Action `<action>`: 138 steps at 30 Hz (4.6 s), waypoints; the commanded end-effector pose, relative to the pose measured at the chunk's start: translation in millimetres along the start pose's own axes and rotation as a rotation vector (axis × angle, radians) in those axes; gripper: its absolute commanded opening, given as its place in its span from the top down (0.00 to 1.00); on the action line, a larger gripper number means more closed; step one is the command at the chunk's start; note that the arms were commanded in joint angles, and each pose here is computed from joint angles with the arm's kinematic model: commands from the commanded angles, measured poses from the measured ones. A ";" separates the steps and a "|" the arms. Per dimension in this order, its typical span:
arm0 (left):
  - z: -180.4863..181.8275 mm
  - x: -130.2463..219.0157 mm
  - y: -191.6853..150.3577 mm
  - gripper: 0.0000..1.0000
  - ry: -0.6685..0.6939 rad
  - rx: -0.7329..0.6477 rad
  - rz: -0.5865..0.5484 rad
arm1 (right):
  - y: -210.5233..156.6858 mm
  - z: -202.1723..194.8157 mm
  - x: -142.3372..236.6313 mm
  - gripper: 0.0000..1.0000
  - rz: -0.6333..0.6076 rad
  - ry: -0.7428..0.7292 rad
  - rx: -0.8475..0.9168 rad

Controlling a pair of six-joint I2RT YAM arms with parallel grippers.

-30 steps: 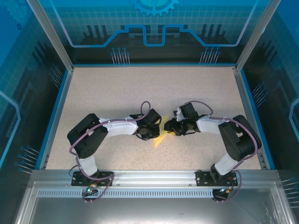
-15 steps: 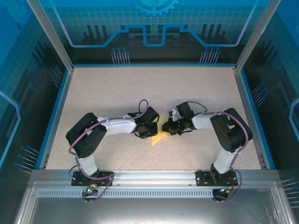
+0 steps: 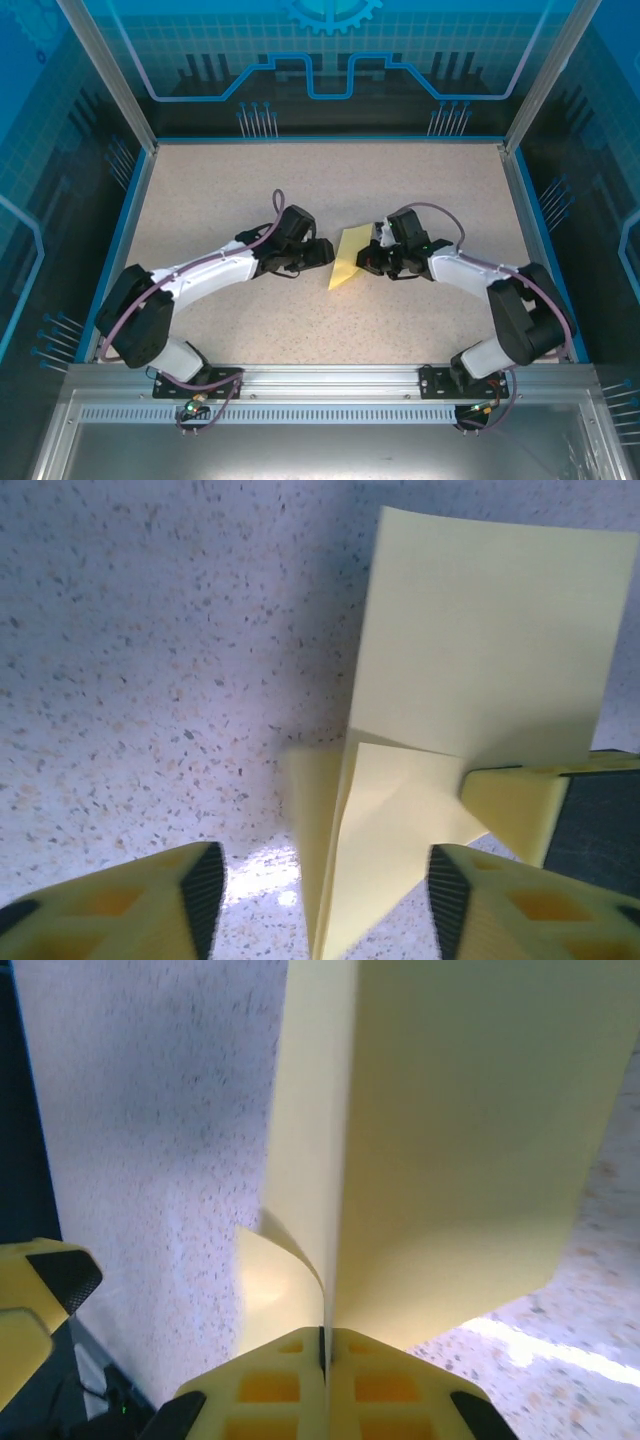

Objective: Fold a paper plane with a square sheet of paper (pick it up from the middle)
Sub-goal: Fourth fold the wing at the center of the table.

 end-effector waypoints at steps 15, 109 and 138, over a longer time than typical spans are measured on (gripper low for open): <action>5.3 -15.7 -44.1 0.15 -0.251 -0.418 -0.048 | -29.7 -1.1 0.9 0.98 -0.046 -0.276 -0.346; -14.9 -95.4 -93.2 0.88 -0.338 -0.456 0.216 | -39.8 -40.9 35.7 0.49 -0.004 -0.163 -0.110; -20.3 -90.4 -95.7 0.73 -0.348 -0.322 0.253 | -39.8 -66.9 8.3 0.55 0.012 -0.233 -0.261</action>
Point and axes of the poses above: each hand's point on the last joint's axis, 136 mm out from that joint toward the fingers, its own x axis back along the fingers, its own z axis along the line the jaws close on, y = z × x, the point moved 9 cm from there along x, back along the fingers, and after that the axes turned 4 degrees about x, right-handed, at the moved point
